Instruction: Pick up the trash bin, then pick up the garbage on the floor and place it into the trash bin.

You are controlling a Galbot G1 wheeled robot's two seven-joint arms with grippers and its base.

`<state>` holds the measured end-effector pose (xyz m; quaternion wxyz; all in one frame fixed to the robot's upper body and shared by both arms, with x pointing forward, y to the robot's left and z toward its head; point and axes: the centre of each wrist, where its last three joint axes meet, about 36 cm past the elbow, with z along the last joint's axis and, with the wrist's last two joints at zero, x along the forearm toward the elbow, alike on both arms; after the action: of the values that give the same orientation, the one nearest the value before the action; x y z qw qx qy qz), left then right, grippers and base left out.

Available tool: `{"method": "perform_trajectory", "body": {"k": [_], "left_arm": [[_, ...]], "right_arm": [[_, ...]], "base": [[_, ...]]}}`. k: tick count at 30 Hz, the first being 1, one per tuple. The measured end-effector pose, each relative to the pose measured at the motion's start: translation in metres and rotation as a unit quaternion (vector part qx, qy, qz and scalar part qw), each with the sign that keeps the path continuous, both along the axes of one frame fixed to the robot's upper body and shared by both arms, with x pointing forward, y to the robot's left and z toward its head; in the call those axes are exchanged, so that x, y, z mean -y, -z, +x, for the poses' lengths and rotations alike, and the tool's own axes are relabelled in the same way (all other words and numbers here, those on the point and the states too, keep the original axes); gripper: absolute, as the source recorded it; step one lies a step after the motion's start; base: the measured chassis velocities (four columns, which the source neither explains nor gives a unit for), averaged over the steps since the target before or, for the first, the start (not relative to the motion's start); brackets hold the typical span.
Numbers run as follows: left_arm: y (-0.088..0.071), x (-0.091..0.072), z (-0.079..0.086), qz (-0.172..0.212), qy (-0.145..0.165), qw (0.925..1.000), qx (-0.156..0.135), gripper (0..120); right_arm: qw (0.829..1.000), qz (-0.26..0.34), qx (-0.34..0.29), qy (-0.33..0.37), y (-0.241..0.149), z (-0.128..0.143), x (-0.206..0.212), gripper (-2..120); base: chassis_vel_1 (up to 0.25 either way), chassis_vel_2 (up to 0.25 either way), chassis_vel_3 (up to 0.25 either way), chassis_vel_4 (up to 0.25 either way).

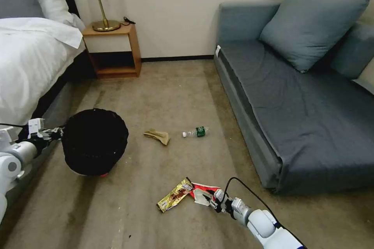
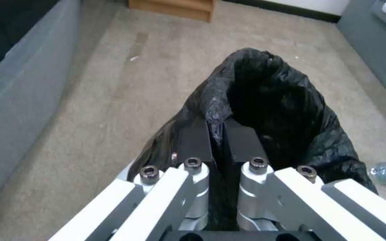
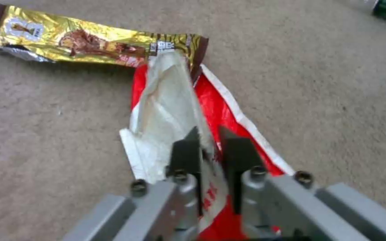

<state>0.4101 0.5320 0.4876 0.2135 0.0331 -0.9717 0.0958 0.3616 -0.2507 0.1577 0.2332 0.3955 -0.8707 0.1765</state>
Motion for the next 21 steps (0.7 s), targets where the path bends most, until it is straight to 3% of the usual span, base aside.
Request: {"method": "perform_trajectory", "body": {"k": [2, 8, 12, 13, 17, 21], "left_arm": [[0.000, 0.000, 0.000, 0.000, 0.000, 1.0000, 0.001, 4], [0.001, 0.000, 0.000, -0.002, 0.000, 1.0000, 0.001, 4], [0.003, 0.000, -0.001, -0.006, -0.001, 1.0000, 0.001, 4], [0.003, 0.000, -0.001, -0.006, -0.001, 1.0000, 0.001, 4], [0.004, 0.004, -0.003, -0.005, 0.001, 1.0000, 0.001, 4], [0.003, 0.008, -0.006, -0.004, 0.005, 1.0000, 0.004, 4]], "right_arm": [[1.000, -0.001, 0.001, 0.000, 0.000, -0.001, 0.001, 0], [0.999, 0.031, 0.020, 0.016, -0.020, 0.000, 0.001, 0], [0.991, 0.116, 0.064, 0.036, -0.095, 0.029, -0.028, 0], [0.991, 0.116, 0.064, 0.036, -0.095, 0.029, -0.028, 0], [0.980, 0.179, 0.078, 0.024, -0.166, 0.061, -0.081, 0], [0.977, 0.201, 0.075, 0.002, -0.199, 0.078, -0.119, 0]], "base": [[0.000, 0.000, 0.000, 0.000], [0.000, 0.000, 0.000, 0.000], [0.000, 0.000, 0.000, 0.000], [0.000, 0.000, 0.000, 0.000], [0.000, 0.000, 0.000, 0.000], [0.000, 0.000, 0.000, 0.000]]}}
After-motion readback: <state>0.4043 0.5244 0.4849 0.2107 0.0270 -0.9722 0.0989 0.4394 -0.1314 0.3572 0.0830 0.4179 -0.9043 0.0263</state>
